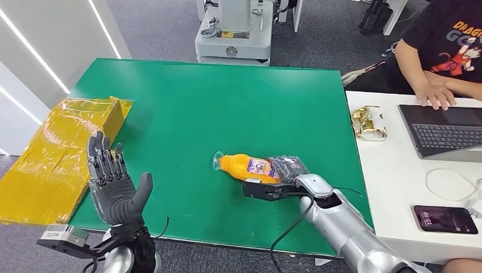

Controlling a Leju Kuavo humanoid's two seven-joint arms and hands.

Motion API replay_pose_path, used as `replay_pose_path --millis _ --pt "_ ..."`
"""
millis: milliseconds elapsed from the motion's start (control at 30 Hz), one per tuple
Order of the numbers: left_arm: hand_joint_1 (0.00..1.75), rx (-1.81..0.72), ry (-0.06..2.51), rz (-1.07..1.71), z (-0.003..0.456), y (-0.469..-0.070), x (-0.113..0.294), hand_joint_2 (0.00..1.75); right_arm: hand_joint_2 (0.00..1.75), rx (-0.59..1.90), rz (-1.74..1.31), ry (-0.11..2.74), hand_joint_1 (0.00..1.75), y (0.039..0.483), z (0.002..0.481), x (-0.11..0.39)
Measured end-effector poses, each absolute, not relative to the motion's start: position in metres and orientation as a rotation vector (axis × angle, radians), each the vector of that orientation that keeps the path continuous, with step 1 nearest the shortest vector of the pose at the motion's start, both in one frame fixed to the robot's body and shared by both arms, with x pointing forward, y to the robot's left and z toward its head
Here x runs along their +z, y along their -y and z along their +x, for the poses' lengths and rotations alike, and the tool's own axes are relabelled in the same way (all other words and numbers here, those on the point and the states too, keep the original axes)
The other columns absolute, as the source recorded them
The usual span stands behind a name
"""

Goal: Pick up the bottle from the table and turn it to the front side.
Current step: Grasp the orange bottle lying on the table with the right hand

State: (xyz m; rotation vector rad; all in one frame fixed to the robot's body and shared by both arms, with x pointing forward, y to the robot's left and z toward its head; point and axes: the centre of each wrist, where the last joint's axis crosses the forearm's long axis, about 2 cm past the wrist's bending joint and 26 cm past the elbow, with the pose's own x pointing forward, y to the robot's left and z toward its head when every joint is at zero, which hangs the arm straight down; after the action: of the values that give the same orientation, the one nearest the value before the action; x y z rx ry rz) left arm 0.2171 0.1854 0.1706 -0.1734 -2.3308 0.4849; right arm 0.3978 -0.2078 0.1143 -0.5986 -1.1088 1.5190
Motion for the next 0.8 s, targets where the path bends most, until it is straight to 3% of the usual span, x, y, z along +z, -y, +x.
replay_pose_path --millis 400,800 --pt "0.0 0.468 2.334 -0.158 0.217 -0.186 0.17 1.75 1.75 1.141 -0.678 1.536 1.75 0.186 0.351 0.116" --pt "0.0 0.448 2.318 -0.167 0.218 -0.185 0.165 1.75 1.75 1.018 -0.528 1.936 1.75 0.175 0.322 0.127"
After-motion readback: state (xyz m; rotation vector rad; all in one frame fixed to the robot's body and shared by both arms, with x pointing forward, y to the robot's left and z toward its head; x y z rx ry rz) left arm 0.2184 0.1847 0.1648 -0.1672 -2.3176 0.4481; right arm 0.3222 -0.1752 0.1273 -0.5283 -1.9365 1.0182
